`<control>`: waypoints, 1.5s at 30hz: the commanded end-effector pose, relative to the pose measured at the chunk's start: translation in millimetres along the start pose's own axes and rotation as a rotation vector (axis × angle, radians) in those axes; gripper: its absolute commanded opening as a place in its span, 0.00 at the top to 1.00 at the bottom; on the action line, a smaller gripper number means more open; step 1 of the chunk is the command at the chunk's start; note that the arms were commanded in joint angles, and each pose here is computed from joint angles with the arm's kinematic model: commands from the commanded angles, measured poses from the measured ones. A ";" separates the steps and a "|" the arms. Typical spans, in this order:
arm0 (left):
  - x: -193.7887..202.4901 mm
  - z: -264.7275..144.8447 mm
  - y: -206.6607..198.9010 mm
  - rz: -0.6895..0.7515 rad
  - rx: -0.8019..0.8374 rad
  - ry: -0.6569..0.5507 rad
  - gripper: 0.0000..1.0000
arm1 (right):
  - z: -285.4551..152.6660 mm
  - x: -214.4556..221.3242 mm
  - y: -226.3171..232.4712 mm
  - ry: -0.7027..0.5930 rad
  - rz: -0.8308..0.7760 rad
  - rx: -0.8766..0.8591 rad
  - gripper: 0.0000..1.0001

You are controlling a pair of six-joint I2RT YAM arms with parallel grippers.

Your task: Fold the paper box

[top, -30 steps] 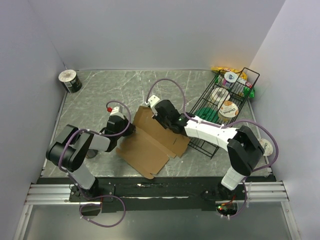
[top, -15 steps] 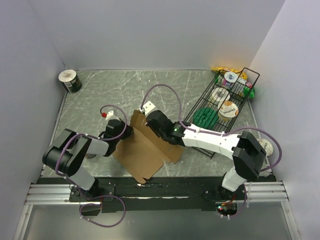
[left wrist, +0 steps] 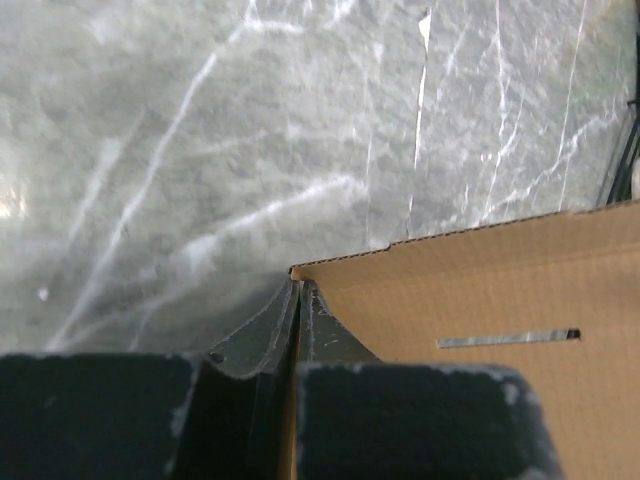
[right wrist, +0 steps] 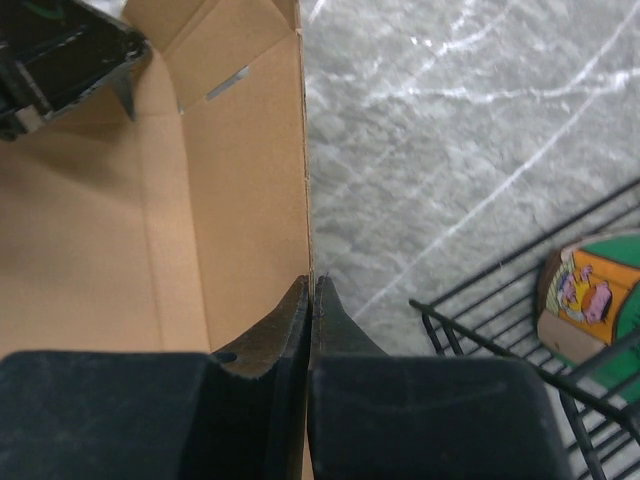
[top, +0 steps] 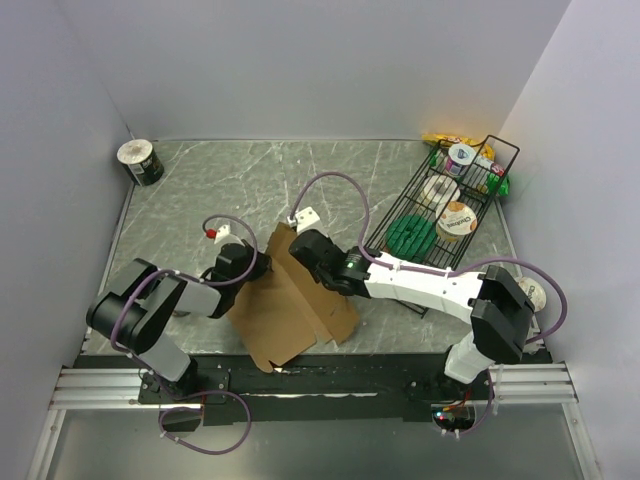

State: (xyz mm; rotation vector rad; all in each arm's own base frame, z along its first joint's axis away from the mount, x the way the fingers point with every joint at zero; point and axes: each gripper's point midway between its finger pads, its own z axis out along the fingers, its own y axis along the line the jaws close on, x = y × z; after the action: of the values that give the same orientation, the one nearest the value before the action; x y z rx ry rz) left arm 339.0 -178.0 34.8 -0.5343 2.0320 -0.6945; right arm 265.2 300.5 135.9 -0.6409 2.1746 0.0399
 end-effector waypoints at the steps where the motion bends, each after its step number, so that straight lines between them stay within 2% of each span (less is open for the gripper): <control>1: 12.3 -17.1 -51.0 -0.018 0.211 0.028 0.99 | -7.6 -36.8 12.0 -0.090 0.120 -0.024 1.00; 11: 44.4 -47.3 -66.7 0.156 0.361 0.067 0.99 | 4.0 -42.8 -2.0 -0.059 0.195 -0.009 1.00; 21: 40.1 -74.0 -57.1 0.203 0.386 0.008 0.99 | 13.6 -40.5 -44.4 -0.015 0.223 0.131 1.00; 25: 34.1 -82.4 -59.1 0.210 0.397 -0.030 0.99 | 16.2 -37.5 -46.7 -0.001 0.229 0.146 1.00; 29: 39.7 -84.3 -55.5 0.231 0.387 -0.016 0.99 | 16.4 -38.2 -48.4 -0.001 0.238 0.150 1.00; 35: 49.5 -80.9 -36.1 0.188 0.310 0.014 0.99 | 15.2 -37.3 -50.2 -0.002 0.237 0.149 1.00; 41: 64.0 -86.8 -38.7 0.164 0.355 0.070 0.99 | 13.0 -37.0 -52.6 -0.008 0.236 0.144 1.00; 45: 69.0 -88.4 -22.0 0.120 0.299 0.078 0.99 | 12.5 -38.0 -56.5 -0.006 0.246 0.149 1.00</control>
State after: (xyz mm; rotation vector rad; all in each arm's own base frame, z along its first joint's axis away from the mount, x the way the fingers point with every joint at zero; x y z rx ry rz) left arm 251.7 -205.0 54.4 -0.1943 1.9201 -0.8367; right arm 291.2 262.2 132.9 -0.4802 2.3275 -0.0652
